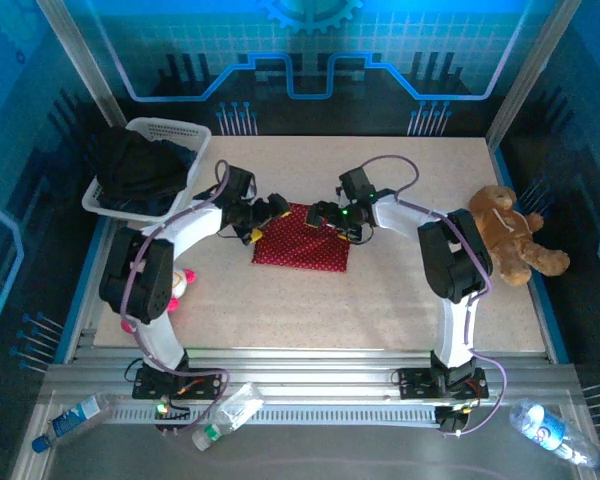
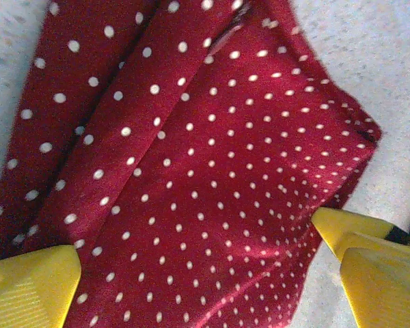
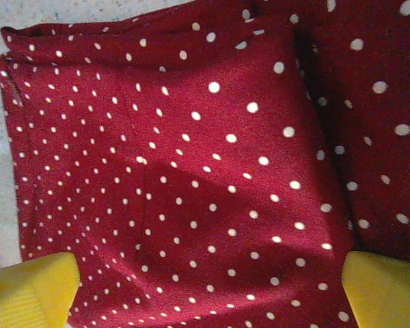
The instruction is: Fold and stack the skirts
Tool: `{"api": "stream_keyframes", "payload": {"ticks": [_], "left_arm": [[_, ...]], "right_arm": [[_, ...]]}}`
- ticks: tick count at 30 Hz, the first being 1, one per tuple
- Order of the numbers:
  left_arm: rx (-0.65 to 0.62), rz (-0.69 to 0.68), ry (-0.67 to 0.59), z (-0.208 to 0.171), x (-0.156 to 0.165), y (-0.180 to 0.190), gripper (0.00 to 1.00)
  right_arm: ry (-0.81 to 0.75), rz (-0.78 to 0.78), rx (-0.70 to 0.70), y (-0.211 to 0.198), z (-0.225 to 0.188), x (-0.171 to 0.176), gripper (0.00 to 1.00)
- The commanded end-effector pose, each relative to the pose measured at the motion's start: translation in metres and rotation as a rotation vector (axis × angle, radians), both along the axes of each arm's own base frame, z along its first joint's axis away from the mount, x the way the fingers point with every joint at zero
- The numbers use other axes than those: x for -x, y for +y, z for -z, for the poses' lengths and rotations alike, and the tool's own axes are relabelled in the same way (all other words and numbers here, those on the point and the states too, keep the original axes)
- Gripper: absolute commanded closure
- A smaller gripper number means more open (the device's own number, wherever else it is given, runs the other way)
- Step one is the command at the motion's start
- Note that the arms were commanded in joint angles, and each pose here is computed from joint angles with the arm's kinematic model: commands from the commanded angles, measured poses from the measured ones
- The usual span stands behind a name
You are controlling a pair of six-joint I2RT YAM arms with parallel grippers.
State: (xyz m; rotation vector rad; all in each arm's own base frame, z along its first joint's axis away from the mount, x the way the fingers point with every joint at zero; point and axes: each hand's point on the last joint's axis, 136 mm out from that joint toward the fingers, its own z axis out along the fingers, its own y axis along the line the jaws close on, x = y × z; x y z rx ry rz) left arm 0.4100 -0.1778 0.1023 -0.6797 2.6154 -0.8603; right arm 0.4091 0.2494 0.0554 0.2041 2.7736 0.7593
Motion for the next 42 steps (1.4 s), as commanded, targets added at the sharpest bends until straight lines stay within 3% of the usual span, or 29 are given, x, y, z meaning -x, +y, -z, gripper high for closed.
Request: {"api": "stream_keyframes", "payload": {"ticks": [1, 8, 15, 23, 30, 37, 42], "left_arm": [[-0.046, -0.013, -0.063, -0.036, 0.004, 0.013, 0.01], [-0.003, -0.121, -0.103, -0.042, 0.01, 0.023, 0.01], [-0.001, -0.187, -0.106, -0.042, 0.012, 0.044, 0.01], [-0.005, -0.228, -0.108, -0.038, 0.016, 0.057, 0.01], [-0.007, -0.243, -0.095, -0.032, 0.017, 0.063, 0.01], [-0.012, -0.256, -0.09, -0.031, 0.014, 0.068, 0.01], [-0.005, -0.255, -0.083, -0.031, 0.008, 0.066, 0.01]], "right_arm": [[-0.024, -0.035, 0.166, -0.006, -0.019, 0.015, 0.0], [-0.129, -0.1, 0.358, 0.014, -0.035, 0.019, 0.0], [-0.091, -0.252, 0.411, 0.057, -0.016, 0.025, 0.0], [-0.017, -0.413, 0.537, 0.072, 0.017, 0.032, 0.0], [0.111, -0.489, 0.747, 0.02, 0.051, 0.039, 0.0], [0.181, -0.444, 0.757, -0.074, 0.044, 0.021, 0.0], [0.226, -0.456, 0.683, -0.144, 0.045, -0.005, 0.0]]}}
